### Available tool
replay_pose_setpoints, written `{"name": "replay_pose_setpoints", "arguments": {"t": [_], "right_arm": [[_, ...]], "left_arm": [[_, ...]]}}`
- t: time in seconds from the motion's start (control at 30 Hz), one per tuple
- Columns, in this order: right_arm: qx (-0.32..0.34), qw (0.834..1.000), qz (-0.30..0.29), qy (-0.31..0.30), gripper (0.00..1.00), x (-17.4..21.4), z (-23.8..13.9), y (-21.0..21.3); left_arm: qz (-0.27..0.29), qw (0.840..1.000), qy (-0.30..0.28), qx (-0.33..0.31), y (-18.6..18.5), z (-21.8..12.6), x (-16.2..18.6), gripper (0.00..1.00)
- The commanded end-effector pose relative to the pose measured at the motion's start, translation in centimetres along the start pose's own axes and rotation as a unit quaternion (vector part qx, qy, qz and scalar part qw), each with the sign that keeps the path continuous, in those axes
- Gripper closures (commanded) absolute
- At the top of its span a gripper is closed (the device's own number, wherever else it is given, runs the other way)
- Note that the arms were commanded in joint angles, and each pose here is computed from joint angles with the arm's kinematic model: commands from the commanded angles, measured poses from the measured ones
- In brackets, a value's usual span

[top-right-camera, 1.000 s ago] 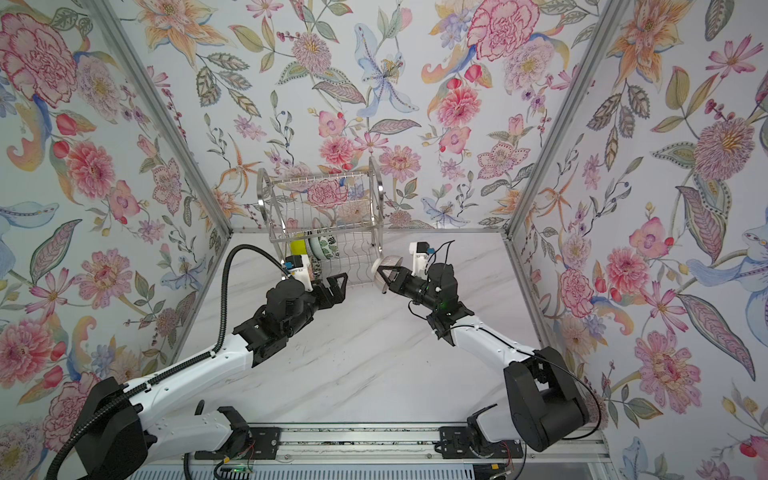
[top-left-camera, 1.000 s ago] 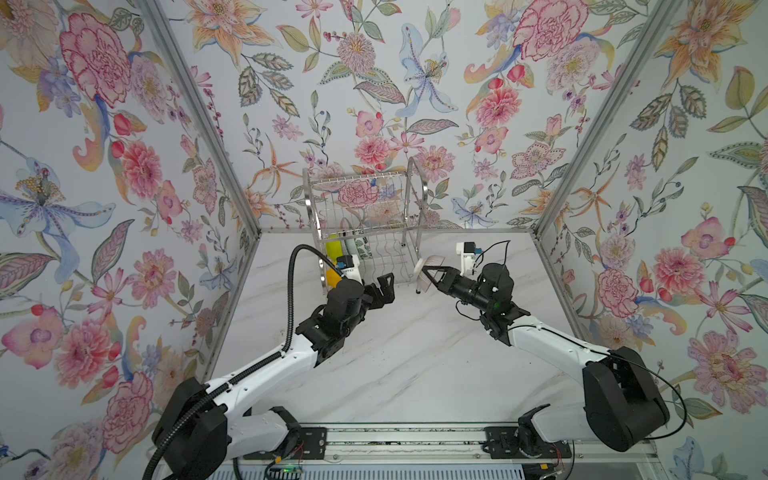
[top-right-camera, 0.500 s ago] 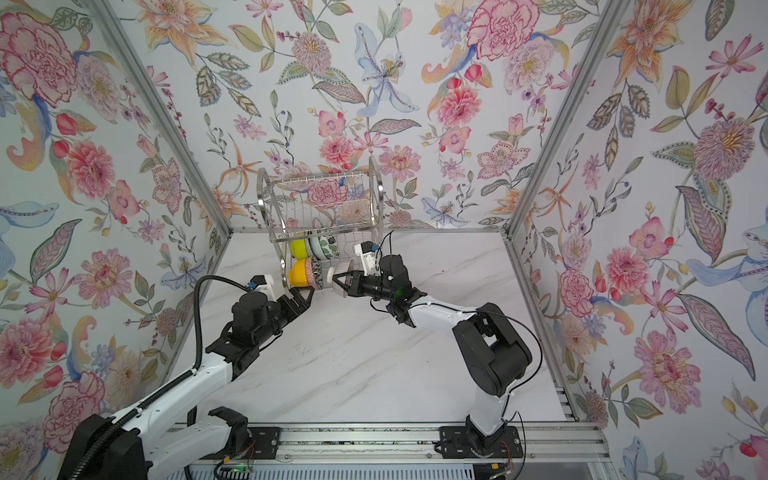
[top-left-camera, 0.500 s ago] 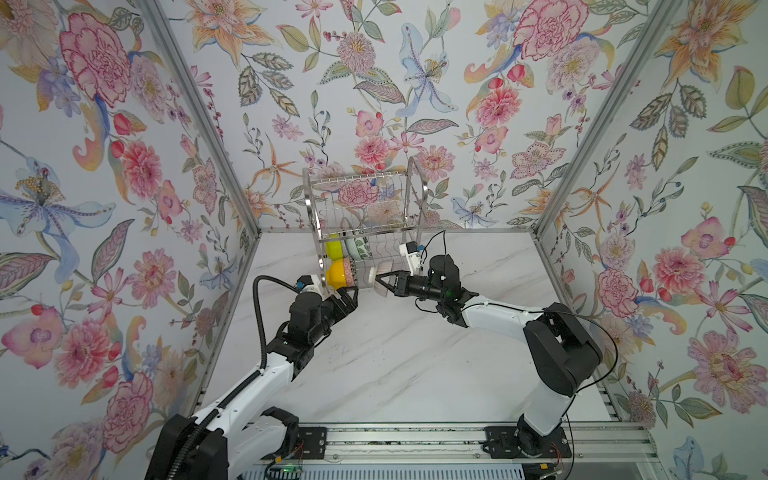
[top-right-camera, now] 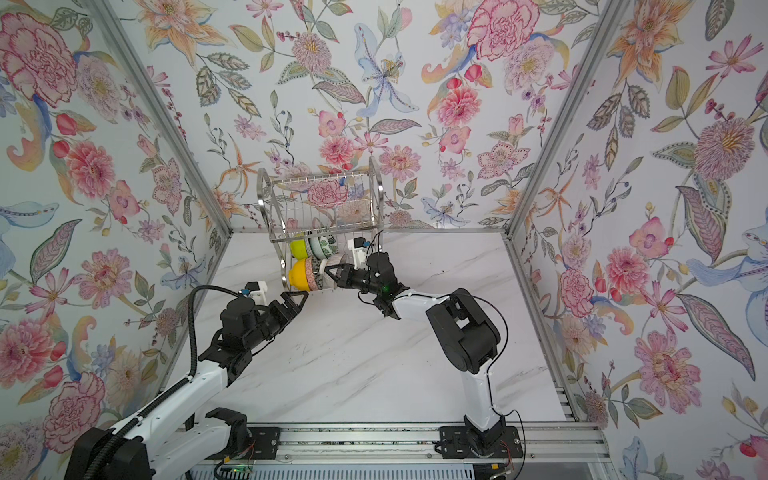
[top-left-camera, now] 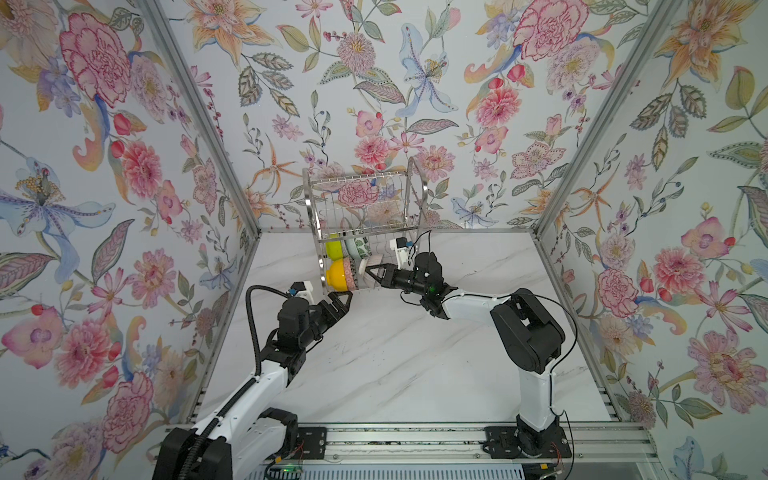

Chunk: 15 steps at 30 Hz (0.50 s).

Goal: Load the bowls into the dish rack
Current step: 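Insert the pink-striped bowl into the rack slot with the right gripper while the left releases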

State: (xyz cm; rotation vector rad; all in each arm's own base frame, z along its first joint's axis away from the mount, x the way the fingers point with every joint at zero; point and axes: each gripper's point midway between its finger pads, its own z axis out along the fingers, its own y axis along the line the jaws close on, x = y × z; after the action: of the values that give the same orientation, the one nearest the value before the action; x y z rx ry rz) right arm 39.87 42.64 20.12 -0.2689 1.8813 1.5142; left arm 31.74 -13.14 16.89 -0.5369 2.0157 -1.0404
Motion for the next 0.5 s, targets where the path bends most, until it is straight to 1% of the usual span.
{"name": "replay_pose_setpoints", "arguments": {"t": [0.0,0.47], "right_arm": [[-0.051,0.997,-0.019,-0.055,1.00,-3.2,0.8,3.0],[-0.059,0.996,0.012,-0.066,1.00,-3.3,3.2,0.9]], "left_arm": [[-0.004,1.000,0.008,0.013,0.0,-0.1,0.3,0.01],[-0.013,1.000,0.014,0.011,1.3,-0.8,0.5,0.01]]}}
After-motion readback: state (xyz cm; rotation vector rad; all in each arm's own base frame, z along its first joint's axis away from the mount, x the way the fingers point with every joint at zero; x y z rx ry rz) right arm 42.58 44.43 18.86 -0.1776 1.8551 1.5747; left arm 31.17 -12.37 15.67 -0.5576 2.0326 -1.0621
